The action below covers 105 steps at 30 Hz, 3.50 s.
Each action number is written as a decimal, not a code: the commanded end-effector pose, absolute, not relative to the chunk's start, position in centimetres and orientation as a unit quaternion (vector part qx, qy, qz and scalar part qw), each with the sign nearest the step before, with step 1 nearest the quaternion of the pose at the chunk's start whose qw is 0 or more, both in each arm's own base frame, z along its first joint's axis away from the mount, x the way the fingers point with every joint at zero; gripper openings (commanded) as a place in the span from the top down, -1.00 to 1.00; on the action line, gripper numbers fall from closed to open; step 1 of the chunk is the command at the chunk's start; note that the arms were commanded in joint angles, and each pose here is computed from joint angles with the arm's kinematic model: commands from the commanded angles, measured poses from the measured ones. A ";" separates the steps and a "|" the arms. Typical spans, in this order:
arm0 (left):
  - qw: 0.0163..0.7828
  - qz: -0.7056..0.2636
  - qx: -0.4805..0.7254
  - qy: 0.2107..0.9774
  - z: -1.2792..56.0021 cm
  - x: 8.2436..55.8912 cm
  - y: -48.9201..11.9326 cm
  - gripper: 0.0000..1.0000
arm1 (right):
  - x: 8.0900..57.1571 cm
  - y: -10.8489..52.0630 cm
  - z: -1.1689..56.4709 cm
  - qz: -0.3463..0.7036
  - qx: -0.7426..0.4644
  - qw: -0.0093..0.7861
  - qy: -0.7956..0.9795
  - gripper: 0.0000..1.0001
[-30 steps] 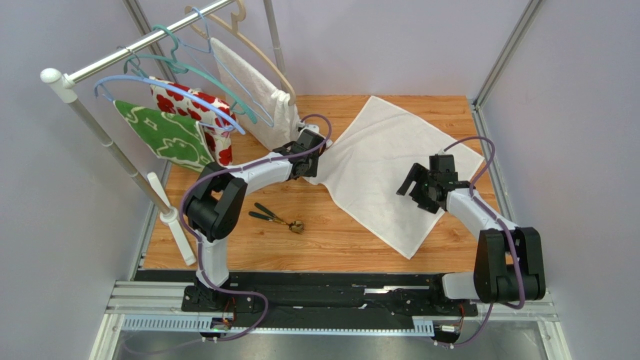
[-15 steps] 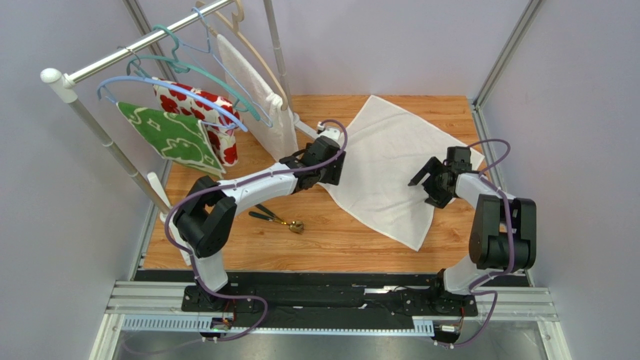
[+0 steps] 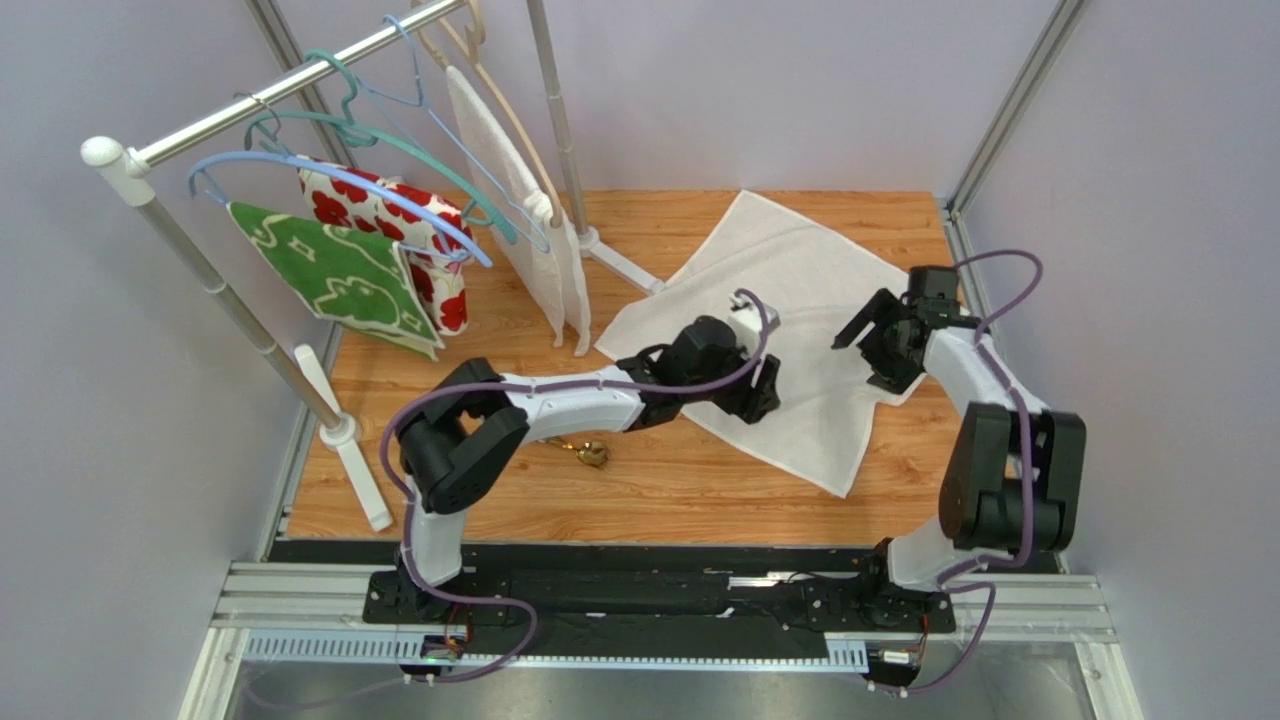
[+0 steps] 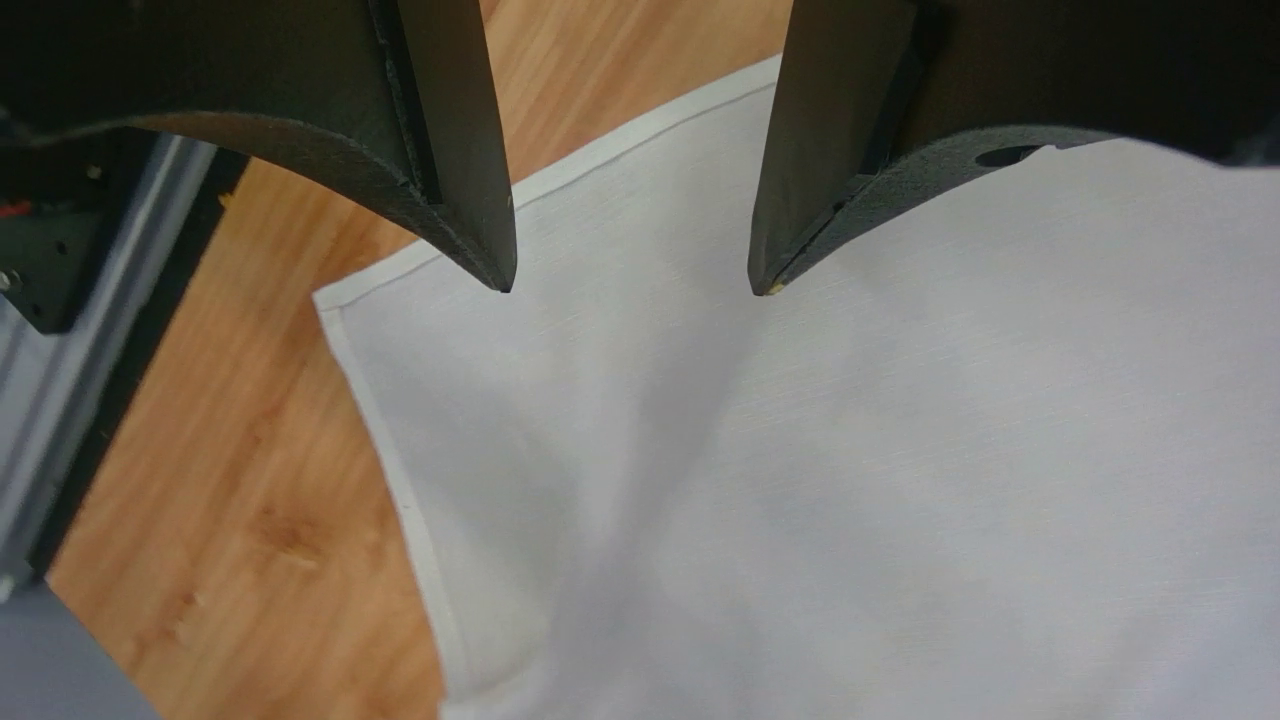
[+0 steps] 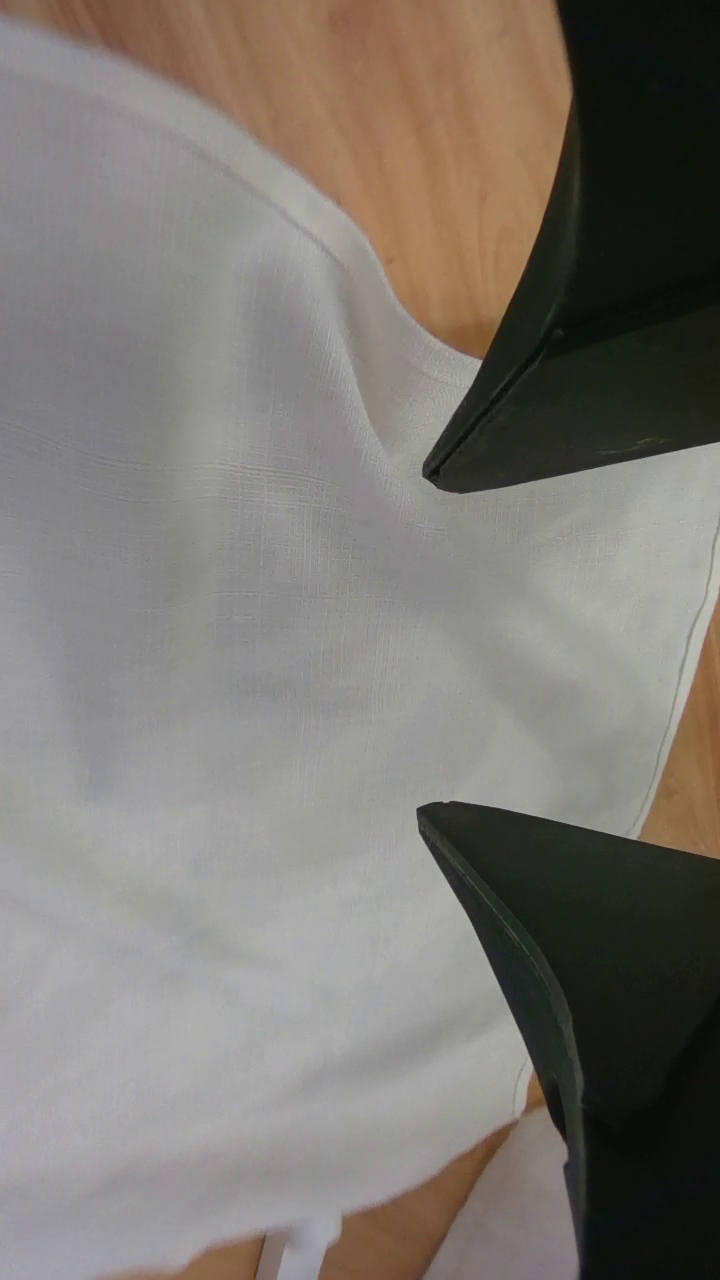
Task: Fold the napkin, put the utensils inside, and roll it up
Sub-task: Flatten the napkin out, then fold the napkin
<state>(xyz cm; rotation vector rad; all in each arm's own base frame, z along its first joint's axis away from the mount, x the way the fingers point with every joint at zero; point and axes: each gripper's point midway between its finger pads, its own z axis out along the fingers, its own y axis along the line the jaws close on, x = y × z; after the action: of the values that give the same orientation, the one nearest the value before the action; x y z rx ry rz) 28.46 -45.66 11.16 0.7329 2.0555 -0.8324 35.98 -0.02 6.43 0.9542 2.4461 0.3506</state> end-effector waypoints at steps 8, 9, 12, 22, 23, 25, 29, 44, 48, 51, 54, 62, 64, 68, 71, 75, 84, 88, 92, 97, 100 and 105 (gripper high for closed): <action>0.326 -0.506 0.478 0.640 12.1 14.9 -58.4 -0.18 | 31.5 -9.6 24.3 0.072 0.400 0.449 0.796 -0.61; 0.320 -0.511 0.488 0.632 12.0 14.1 -58.5 -0.16 | 31.1 -10.2 24.8 0.068 0.407 0.455 0.789 -0.62; 0.294 -0.500 0.505 0.639 10.1 12.3 -58.2 -0.09 | 30.7 -10.0 25.0 0.086 0.408 0.456 0.787 -0.61; 0.280 -0.462 0.516 0.665 5.8 11.4 -57.8 -0.08 | 30.8 -8.6 24.5 0.122 0.402 0.449 0.788 -0.60; 0.285 -0.457 0.513 0.669 5.5 11.6 -57.9 -0.08 | 30.7 -8.6 24.6 0.123 0.402 0.450 0.788 -0.60; 0.291 -0.442 0.512 0.676 4.9 12.1 -57.8 -0.08 | 30.5 -8.4 25.0 0.123 0.398 0.455 0.787 -0.60; 0.301 -0.411 0.512 0.692 3.5 13.2 -57.6 -0.08 | 30.3 -8.2 25.5 0.126 0.394 0.462 0.784 -0.60; 0.326 -0.280 0.526 0.734 0.3 13.6 -56.7 0.24 | 30.5 -7.4 26.6 0.150 0.381 0.474 0.780 -0.60; 0.331 -0.234 0.532 0.744 -1.0 13.8 -56.6 0.38 | 30.6 -7.2 27.0 0.156 0.378 0.478 0.778 -0.60; 0.333 -0.229 0.534 0.743 -1.2 13.6 -56.6 0.47 | 30.5 -7.1 27.4 0.158 0.374 0.481 0.777 -0.60; 0.333 -0.230 0.533 0.743 -1.1 13.7 -56.6 0.77 | 30.5 -7.1 27.6 0.157 0.374 0.484 0.776 -0.60; 0.284 -0.292 0.538 0.738 0.6 10.7 -56.1 1.00 | 30.2 -7.3 27.3 0.147 0.375 0.486 0.776 -0.60; 0.287 -0.303 0.527 0.740 2.2 10.4 -55.6 1.00 | 30.1 -7.2 27.4 0.148 0.373 0.487 0.776 -0.60; 0.280 -0.316 0.524 0.740 3.9 9.5 -53.8 1.00 | 30.0 -7.2 27.6 0.149 0.375 0.490 0.773 -0.60; 0.256 -0.339 0.526 0.737 5.0 8.1 -52.9 1.00 | 30.0 -7.2 27.8 0.150 0.373 0.493 0.771 -0.60; 0.238 -0.364 0.529 0.728 6.4 6.4 -52.1 1.00 | 29.8 -7.0 28.0 0.150 0.371 0.497 0.770 -0.60; 0.250 -0.421 0.518 0.701 13.1 5.2 -52.5 1.00 | 29.6 -7.2 27.5 0.141 0.370 0.493 0.774 -0.60; 0.301 -0.364 0.516 0.714 13.9 8.1 -52.1 1.00 | 29.4 -7.5 27.8 0.131 0.367 0.498 0.774 -0.60; 0.346 -0.300 0.501 0.734 14.0 13.3 -51.3 1.00 | 29.2 -7.6 28.2 0.125 0.366 0.503 0.773 -0.60; 0.410 -0.250 0.480 0.734 15.6 20.4 -51.5 1.00 | 29.6 -7.1 27.4 0.142 0.362 0.497 0.775 -0.60; 0.431 -0.240 0.478 0.727 15.5 24.2 -51.9 1.00 | 30.3 -5.8 25.0 0.181 0.342 0.488 0.782 -0.59; 0.430 -0.224 0.471 0.737 13.3 29.8 -51.8 1.00 | 30.4 -4.7 21.1 0.200 0.325 0.468 0.797 -0.57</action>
<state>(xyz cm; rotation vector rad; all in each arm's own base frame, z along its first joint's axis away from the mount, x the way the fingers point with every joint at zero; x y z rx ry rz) 25.96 -51.42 14.08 1.1494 1.8758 -0.6088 29.78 -5.68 22.27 0.8832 1.9534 0.4345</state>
